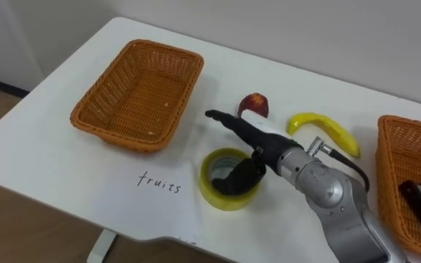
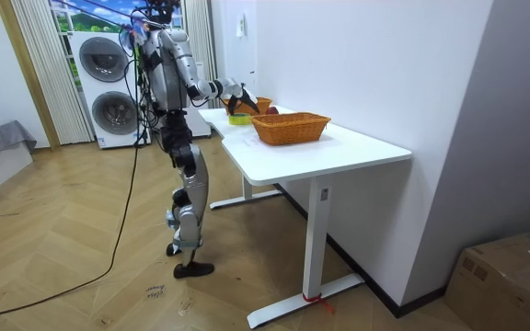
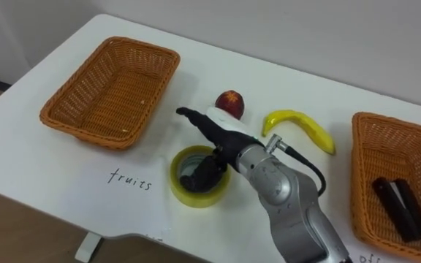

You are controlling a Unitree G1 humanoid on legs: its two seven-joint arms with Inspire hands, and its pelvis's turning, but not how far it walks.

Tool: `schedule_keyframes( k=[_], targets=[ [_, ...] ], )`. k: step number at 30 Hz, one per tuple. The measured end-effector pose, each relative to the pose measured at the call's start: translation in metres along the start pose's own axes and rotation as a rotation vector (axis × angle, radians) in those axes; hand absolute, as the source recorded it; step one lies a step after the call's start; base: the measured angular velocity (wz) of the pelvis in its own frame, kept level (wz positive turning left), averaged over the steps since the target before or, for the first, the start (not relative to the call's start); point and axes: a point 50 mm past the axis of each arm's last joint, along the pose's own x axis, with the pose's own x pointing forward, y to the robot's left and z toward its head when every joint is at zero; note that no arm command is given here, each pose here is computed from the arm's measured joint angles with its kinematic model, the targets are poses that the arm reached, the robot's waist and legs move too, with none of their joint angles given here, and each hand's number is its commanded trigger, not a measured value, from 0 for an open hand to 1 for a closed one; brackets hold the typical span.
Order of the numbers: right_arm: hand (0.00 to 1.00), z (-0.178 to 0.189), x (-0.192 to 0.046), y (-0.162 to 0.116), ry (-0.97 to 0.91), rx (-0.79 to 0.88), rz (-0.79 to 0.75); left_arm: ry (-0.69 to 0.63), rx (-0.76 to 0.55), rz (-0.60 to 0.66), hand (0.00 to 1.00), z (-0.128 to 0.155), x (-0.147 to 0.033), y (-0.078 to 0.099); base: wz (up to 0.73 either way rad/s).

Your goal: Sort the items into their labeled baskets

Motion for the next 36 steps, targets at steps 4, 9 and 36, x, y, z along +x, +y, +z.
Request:
schedule_keyframes(
  k=[4,9,36],
  targets=[
    [0.00,-0.001,0.002,-0.001,0.005,0.005,0.017,0.000,0.000,0.000,0.00,0.000,0.000,0.000,0.00],
    [0.00,-0.002,0.003,-0.002,0.009,0.008,0.027,0.003,0.001,-0.004,0.00,0.000,0.000,0.000,0.00],
    [1.00,-0.012,0.013,0.005,0.116,-0.042,0.108,0.003,0.002,-0.036,0.00,0.011,0.002,0.002,0.00]
  ],
)
